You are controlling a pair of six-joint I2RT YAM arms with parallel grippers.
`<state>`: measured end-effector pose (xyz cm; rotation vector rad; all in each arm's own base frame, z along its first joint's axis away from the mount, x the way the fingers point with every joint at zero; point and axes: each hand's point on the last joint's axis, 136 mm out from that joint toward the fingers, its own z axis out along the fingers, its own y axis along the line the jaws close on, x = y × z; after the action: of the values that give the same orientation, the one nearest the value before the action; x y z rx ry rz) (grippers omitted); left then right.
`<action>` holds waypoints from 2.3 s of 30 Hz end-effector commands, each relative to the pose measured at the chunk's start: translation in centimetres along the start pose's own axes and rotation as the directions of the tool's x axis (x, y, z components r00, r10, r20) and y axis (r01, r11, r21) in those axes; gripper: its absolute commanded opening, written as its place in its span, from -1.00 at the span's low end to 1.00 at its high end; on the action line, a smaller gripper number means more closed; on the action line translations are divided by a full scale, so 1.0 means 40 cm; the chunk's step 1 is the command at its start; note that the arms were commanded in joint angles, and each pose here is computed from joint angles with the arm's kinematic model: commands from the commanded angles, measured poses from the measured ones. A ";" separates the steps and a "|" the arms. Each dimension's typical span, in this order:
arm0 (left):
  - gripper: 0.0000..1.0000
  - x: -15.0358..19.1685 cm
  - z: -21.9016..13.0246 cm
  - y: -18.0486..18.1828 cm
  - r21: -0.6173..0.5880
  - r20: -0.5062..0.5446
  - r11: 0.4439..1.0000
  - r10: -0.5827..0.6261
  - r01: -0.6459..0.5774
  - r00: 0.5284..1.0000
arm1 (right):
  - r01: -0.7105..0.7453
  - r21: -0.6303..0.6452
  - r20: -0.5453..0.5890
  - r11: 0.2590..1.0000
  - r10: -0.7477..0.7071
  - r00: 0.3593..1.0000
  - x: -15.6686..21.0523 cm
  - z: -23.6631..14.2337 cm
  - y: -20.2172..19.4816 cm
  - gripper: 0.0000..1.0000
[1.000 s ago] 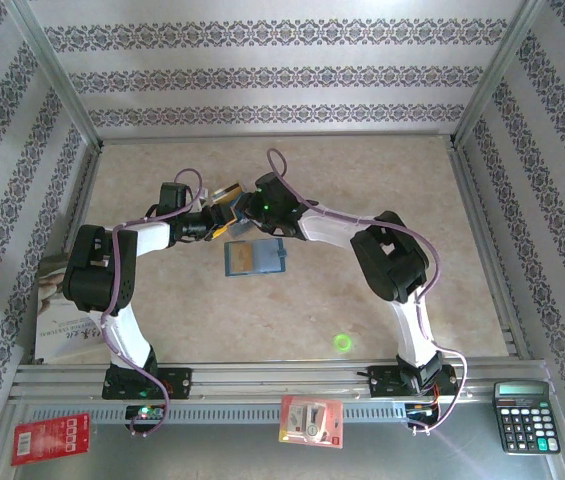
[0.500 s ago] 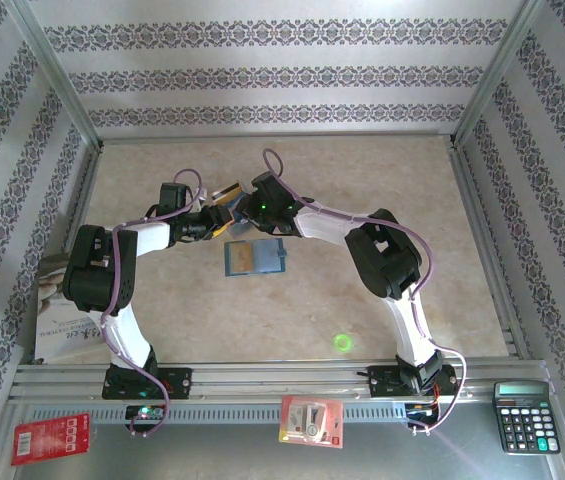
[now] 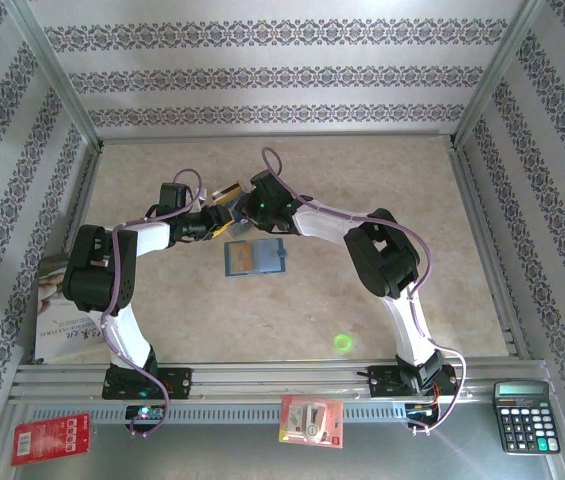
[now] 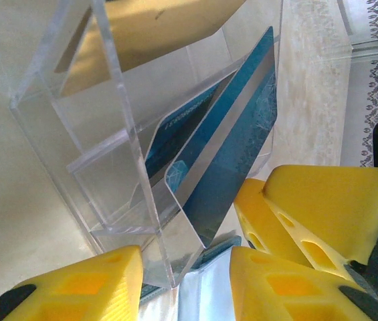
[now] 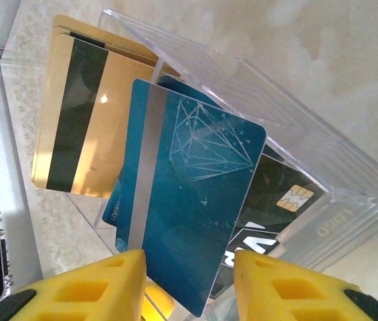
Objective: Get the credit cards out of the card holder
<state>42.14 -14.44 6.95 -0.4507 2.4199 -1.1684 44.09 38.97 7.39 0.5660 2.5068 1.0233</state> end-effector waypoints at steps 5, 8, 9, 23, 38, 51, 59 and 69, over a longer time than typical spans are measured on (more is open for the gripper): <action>-0.24 0.013 -0.003 -0.005 0.004 -0.004 1.000 0.025 -0.025 1.000 | -0.033 -0.002 0.003 0.999 0.033 0.999 -0.029 0.019 -0.006 -0.26; -0.24 0.012 -0.003 -0.005 0.004 -0.003 1.000 0.023 -0.023 1.000 | -0.043 -0.007 0.004 0.999 0.043 0.999 -0.034 0.018 -0.002 -0.26; -0.24 0.014 -0.002 -0.005 0.004 -0.004 1.000 0.023 -0.023 1.000 | -0.048 -0.009 0.002 0.999 0.048 0.999 -0.035 0.020 -0.002 -0.25; -0.29 0.018 -0.002 -0.003 0.004 -0.009 1.000 0.021 -0.021 1.000 | -0.070 -0.041 -0.016 0.997 0.069 0.997 -0.033 0.035 0.001 -0.48; -0.31 0.017 -0.006 -0.006 0.003 -0.005 1.000 0.024 -0.024 1.000 | -0.070 -0.062 -0.011 0.996 0.070 0.998 -0.033 0.035 0.004 -0.69; -0.24 -0.004 -0.051 -0.021 -0.026 0.060 0.999 0.038 -0.036 0.998 | -0.041 -0.119 0.024 0.992 0.044 0.999 -0.047 0.008 0.025 -1.00; -0.03 -0.039 -0.115 -0.073 0.024 0.157 1.000 0.004 -0.008 0.988 | 0.006 -0.332 0.031 0.943 0.005 1.000 -0.072 -0.054 0.140 -1.00; 0.25 -0.084 -0.161 -0.148 0.137 0.207 0.990 -0.054 0.026 0.977 | -0.003 -0.492 -0.004 0.871 0.001 1.000 -0.060 -0.178 0.203 -1.00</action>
<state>41.76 -12.43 13.91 -0.5548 2.2248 -1.1737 45.07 39.11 14.70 0.4651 2.2145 1.4633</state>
